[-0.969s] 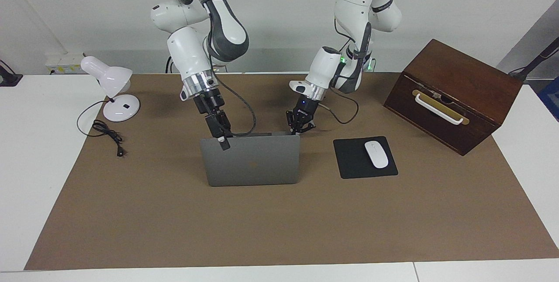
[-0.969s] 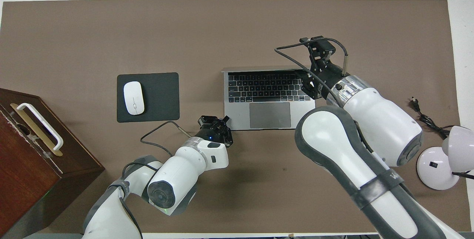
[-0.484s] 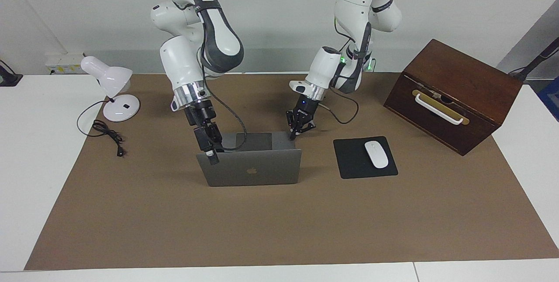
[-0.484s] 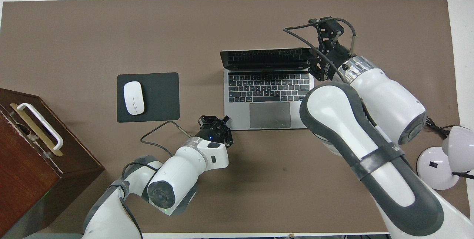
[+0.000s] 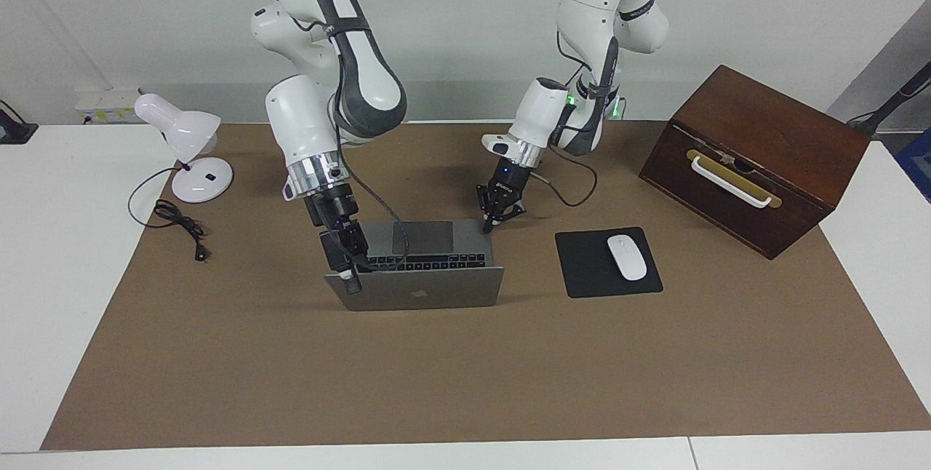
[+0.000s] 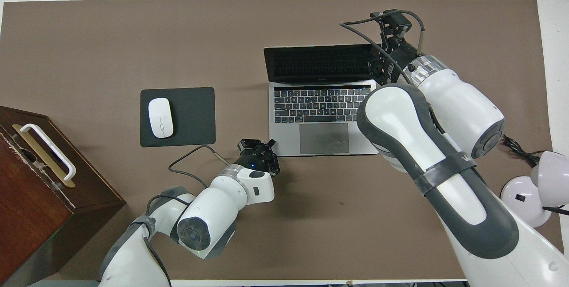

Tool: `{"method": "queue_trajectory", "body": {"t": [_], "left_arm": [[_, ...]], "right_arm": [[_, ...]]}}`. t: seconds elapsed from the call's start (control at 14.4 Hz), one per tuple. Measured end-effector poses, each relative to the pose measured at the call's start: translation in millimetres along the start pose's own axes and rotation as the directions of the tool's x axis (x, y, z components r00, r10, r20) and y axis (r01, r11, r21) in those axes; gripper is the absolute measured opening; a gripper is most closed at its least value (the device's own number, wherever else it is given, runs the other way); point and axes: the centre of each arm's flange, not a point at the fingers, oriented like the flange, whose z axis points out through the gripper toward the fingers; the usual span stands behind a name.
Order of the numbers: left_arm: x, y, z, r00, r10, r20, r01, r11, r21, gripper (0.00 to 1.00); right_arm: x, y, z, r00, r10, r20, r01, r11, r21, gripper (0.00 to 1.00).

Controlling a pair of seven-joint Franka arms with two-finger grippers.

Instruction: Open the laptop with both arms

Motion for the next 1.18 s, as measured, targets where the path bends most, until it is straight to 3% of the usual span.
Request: {"method": "queue_trajectory", "body": {"t": [0.35,0.69,0.97,1.18], "left_arm": [[0,0,0,1.000,0.000,0.000,0.000,1.000,0.000,0.01],[1,-1,0,1.000,-0.001,-0.002,0.001,1.000,0.002,0.01],[6,-14,-1,1.000,-0.018,-0.016,0.018,1.000,0.021,0.01],[12,-28,-5,0.999,-0.037,-0.037,0.039,0.998,0.042,0.01]], "right_arm": [[-24,-18,-12,0.999,0.025,0.039,-0.027,0.999,0.037,1.00],[-58,-65,-66,0.991,0.056,0.121,-0.072,0.988,0.138,1.00],[-75,-119,-123,0.988,-0.034,0.153,-0.009,0.961,0.277,1.00],[-77,-164,-157,0.975,-0.200,0.094,0.148,0.907,0.393,1.00]]}}
